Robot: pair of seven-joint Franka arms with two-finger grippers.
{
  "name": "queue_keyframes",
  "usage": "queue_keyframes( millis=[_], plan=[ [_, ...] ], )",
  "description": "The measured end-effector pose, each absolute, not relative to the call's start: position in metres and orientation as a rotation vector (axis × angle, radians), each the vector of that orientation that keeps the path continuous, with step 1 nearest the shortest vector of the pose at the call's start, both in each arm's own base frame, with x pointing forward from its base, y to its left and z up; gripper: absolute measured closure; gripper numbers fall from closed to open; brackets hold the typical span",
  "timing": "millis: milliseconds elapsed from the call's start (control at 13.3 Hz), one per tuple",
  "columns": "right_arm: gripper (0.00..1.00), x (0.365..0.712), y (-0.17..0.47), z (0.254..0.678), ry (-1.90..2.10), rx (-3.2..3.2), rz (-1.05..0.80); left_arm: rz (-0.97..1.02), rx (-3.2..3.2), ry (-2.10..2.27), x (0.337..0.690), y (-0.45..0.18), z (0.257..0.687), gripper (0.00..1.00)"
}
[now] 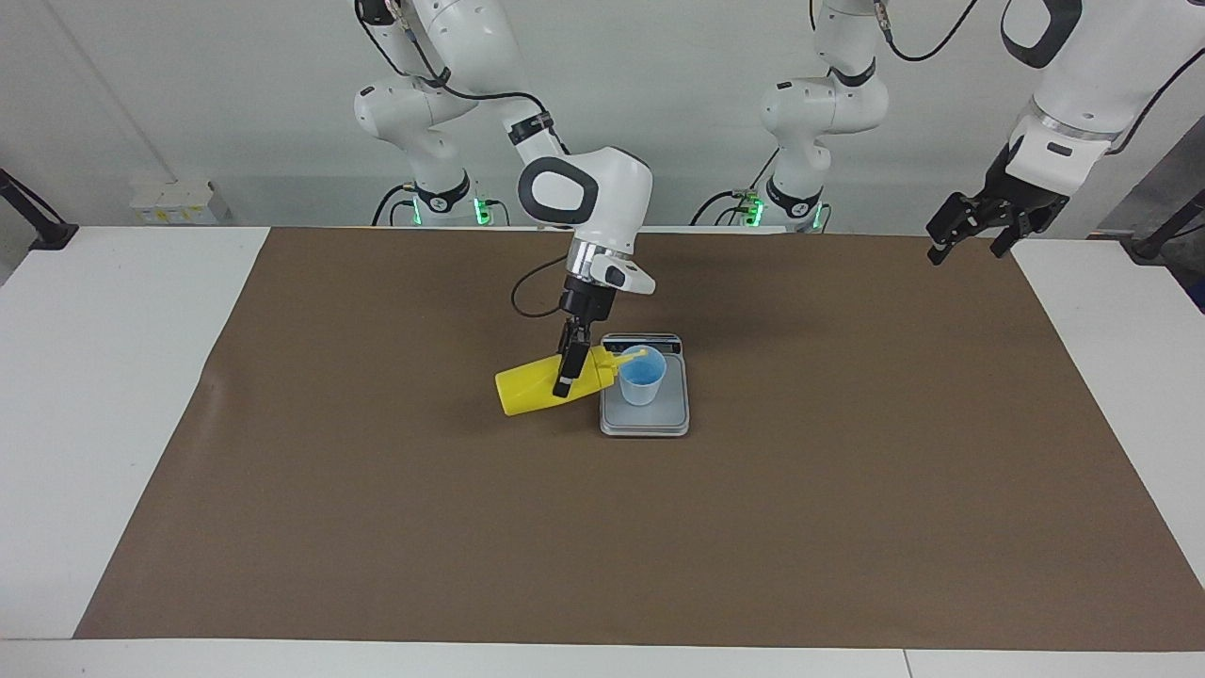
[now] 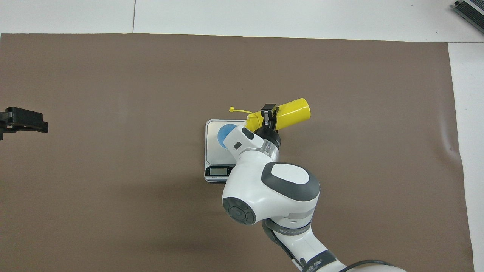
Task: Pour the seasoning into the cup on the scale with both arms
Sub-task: 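Tilt the bottle nozzle over the cup with the right gripper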
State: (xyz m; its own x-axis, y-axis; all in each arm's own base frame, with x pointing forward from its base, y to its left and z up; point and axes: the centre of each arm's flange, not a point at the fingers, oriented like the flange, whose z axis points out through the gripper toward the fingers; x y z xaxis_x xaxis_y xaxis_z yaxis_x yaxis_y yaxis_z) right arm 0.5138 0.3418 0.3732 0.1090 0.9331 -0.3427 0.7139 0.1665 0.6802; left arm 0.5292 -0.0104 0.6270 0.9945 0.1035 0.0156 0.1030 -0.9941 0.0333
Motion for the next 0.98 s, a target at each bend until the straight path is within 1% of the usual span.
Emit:
queue_keyframes(
  millis=[226,527,979],
  plan=[
    [0.53,0.509,0.346,0.375,1.612,1.524,0.364,0.027,3.105,0.161,0.529,-0.010,0.627,0.00],
    [0.53,0.484,0.372,0.349,1.510,1.437,0.362,0.027,3.105,0.161,0.529,-0.010,0.627,0.00],
    [0.53,0.485,0.370,0.342,1.471,1.362,0.344,0.027,3.105,0.161,0.529,-0.010,0.627,0.00]
  ],
)
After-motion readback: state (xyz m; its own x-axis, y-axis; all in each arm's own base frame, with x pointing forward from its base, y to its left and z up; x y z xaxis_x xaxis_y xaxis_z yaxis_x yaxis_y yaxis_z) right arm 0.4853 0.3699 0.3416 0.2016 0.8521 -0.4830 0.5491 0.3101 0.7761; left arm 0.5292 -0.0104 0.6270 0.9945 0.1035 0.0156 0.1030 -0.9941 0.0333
